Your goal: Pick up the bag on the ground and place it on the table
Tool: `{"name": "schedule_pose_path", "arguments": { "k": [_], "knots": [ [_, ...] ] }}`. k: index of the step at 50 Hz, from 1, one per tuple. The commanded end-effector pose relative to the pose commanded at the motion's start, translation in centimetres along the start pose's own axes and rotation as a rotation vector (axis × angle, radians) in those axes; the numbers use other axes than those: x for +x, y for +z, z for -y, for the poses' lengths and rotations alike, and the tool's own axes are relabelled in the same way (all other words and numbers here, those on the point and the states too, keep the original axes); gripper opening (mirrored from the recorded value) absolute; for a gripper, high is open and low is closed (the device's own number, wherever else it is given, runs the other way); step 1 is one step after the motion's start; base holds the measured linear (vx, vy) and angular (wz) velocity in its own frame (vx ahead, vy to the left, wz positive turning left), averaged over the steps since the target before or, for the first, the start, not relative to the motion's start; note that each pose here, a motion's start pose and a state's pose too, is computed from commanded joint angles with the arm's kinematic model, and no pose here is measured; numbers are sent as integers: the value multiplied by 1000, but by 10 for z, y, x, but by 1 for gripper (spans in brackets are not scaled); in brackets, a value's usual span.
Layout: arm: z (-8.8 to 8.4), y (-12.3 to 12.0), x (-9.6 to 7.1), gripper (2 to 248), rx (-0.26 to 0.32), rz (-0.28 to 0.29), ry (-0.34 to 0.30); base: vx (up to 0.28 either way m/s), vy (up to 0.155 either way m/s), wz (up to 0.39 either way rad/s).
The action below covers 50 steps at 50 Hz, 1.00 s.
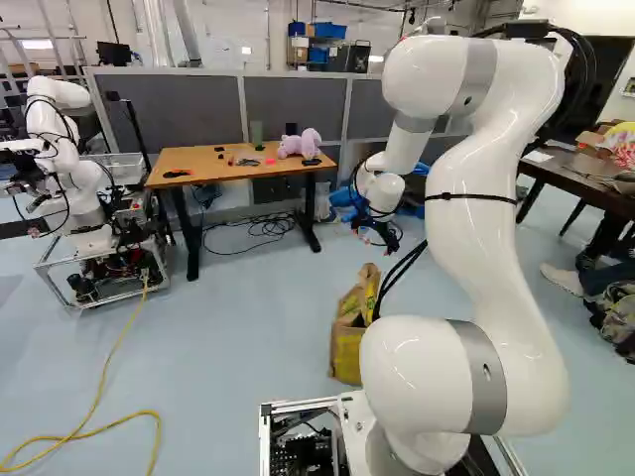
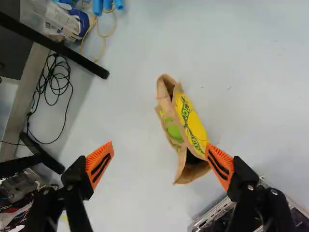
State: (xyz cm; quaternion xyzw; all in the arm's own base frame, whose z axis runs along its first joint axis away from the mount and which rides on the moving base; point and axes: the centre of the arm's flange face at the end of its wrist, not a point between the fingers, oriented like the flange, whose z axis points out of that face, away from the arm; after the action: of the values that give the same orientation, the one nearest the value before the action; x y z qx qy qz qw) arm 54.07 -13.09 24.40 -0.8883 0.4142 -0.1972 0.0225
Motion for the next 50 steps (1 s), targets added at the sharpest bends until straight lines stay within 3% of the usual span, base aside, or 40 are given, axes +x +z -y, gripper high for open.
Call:
{"name": "schedule_pose_path", "arguments": {
  "k": [50],
  "knots": [
    [-6,72,-12,247,-48,65,-2,0,0,0]
  ]
}}
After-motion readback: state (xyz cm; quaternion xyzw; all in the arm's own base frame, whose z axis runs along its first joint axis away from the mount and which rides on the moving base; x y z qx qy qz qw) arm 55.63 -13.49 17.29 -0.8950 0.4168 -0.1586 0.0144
